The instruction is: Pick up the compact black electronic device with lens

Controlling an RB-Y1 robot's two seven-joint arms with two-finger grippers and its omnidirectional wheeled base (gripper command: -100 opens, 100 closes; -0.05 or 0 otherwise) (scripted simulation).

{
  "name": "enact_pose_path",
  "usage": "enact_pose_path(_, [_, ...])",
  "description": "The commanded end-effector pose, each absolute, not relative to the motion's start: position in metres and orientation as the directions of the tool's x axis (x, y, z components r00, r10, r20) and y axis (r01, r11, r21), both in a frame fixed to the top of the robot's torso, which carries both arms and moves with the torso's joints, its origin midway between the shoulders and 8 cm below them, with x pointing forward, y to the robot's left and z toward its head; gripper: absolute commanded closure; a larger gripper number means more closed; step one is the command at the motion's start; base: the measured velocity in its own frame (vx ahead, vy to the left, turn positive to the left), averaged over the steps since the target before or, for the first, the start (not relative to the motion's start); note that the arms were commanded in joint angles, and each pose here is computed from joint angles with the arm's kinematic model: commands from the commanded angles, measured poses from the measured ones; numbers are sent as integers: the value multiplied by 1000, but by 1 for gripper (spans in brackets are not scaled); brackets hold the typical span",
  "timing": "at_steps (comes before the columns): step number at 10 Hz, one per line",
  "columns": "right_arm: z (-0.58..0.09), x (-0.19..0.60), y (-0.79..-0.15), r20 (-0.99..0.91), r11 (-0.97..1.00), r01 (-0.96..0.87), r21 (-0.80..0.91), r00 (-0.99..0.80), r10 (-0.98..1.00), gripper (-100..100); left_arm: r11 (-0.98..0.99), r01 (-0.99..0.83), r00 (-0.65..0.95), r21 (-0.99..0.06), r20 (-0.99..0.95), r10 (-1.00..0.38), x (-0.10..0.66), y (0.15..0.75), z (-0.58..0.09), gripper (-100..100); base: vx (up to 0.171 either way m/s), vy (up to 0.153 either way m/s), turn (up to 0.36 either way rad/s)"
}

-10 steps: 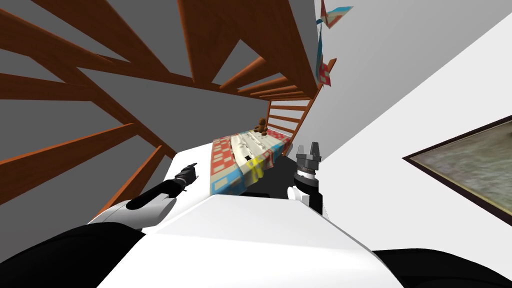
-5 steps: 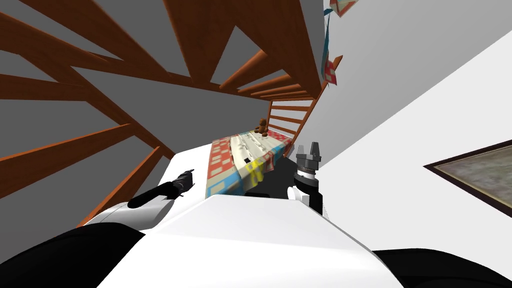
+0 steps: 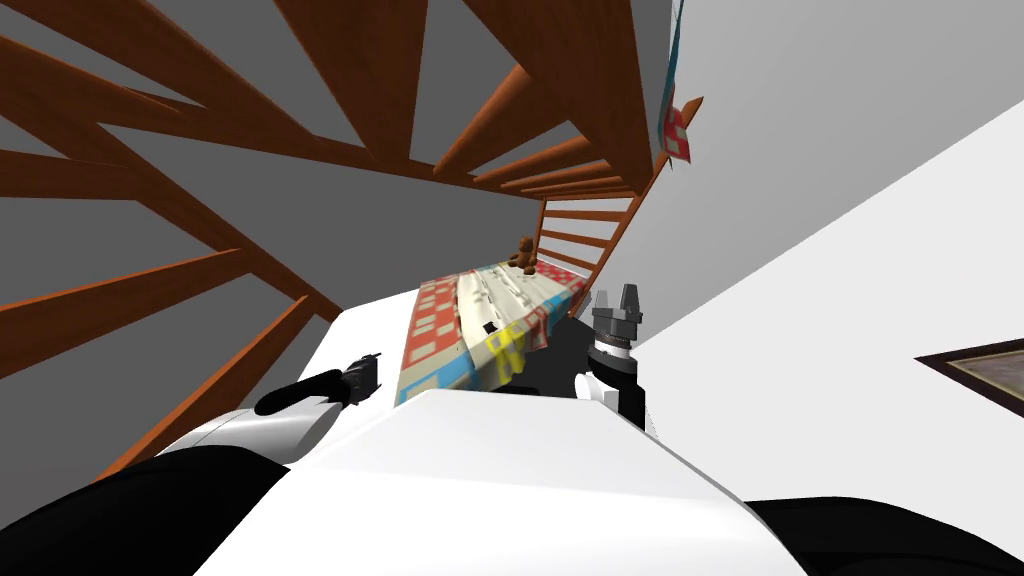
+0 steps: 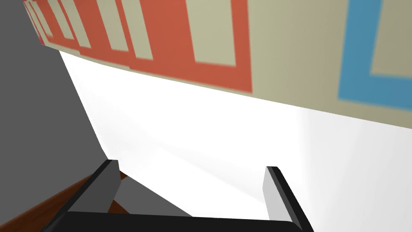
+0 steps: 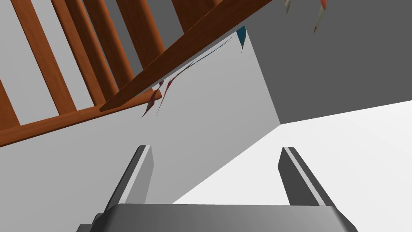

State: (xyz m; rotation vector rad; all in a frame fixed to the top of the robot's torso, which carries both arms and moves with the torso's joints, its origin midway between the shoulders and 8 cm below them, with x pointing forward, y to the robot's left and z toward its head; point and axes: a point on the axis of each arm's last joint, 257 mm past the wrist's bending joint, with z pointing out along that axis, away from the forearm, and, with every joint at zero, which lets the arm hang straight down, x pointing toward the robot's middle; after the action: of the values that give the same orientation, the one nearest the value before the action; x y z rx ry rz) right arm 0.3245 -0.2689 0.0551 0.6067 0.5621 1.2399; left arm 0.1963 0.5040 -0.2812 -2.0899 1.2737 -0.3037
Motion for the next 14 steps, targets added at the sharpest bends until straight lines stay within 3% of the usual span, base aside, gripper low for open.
enact_pose_path(1, [55,325,-269,-65,211,-688,694,233,970,0,-355,-723,524,-593,-134,-841,179,505,-294,-100,128,-39,28])
enact_pose_path(10, [55,324,-269,-64,211,-688,694,233,970,0,-536,-768,609,-351,-144,-780,108,492,-336,-100,146,-77,18])
enact_pose_path(14, [55,324,-269,-64,211,-688,694,233,970,0,-619,-759,647,-200,-134,-751,73,470,-356,-100,205,-125,-4])
